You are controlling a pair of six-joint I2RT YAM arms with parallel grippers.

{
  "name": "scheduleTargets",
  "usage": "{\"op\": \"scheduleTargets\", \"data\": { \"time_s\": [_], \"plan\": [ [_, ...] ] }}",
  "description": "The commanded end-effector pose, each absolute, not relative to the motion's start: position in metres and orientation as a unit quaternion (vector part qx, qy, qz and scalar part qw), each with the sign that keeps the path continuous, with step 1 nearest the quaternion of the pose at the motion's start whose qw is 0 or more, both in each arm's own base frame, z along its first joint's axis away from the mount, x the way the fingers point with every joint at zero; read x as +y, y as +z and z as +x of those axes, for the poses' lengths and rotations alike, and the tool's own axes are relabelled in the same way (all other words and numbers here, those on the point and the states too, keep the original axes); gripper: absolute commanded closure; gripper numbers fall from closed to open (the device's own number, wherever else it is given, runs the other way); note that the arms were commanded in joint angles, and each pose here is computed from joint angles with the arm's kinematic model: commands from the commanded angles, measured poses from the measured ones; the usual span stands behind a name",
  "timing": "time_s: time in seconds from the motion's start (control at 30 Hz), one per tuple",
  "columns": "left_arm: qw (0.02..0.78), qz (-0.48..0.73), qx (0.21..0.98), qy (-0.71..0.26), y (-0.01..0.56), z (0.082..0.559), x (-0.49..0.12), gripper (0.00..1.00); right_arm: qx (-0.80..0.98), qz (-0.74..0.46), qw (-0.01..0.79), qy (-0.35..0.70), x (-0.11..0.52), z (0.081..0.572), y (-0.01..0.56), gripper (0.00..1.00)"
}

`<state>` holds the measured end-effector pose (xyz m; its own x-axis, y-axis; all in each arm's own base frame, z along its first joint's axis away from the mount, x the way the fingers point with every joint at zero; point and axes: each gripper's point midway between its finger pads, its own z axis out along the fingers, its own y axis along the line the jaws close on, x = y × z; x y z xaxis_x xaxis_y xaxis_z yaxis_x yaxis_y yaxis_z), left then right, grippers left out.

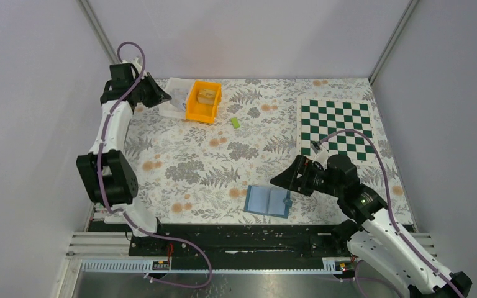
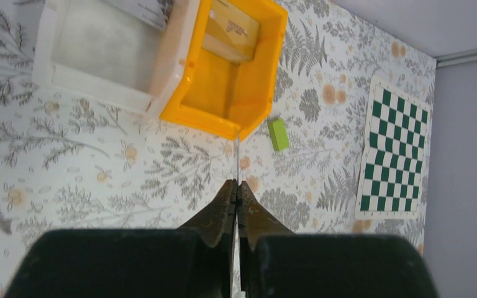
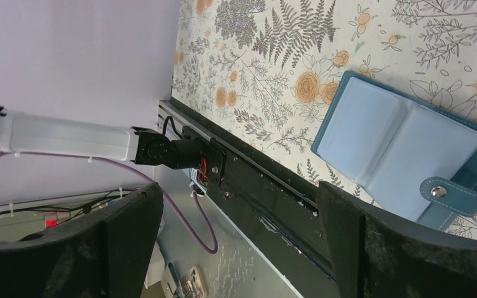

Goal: Take the credit cards out of the card holder
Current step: Place the credit card in the storage box.

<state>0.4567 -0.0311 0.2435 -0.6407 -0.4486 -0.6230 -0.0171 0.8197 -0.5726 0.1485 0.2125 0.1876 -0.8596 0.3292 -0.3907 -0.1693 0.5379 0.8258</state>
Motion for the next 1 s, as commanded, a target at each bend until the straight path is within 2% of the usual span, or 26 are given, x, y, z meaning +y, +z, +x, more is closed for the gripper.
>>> {"op": "scheduleTargets", "data": {
  "time_s": [0.0,0.23,0.97],
  "plan": [
    [0.427,-0.124,0.846,-0.293,0.265,0.494,-0.022,1.0,0.834,0.011,0.273,0.479,0.218,0.154,0.212,0.0],
    [0.435,-0.121,0.859,-0.241,0.255,0.542,0.017,1.0,0.844,-0.011,0.243,0.477,0.226,0.154,0.211,0.0],
    [0.479,-0.095,0.825,-0.285,0.185,0.632,0.034,1.0,0.864,-0.044,0.21,0.455,0.244,0.177,0.216,0.01]
  ]
}}
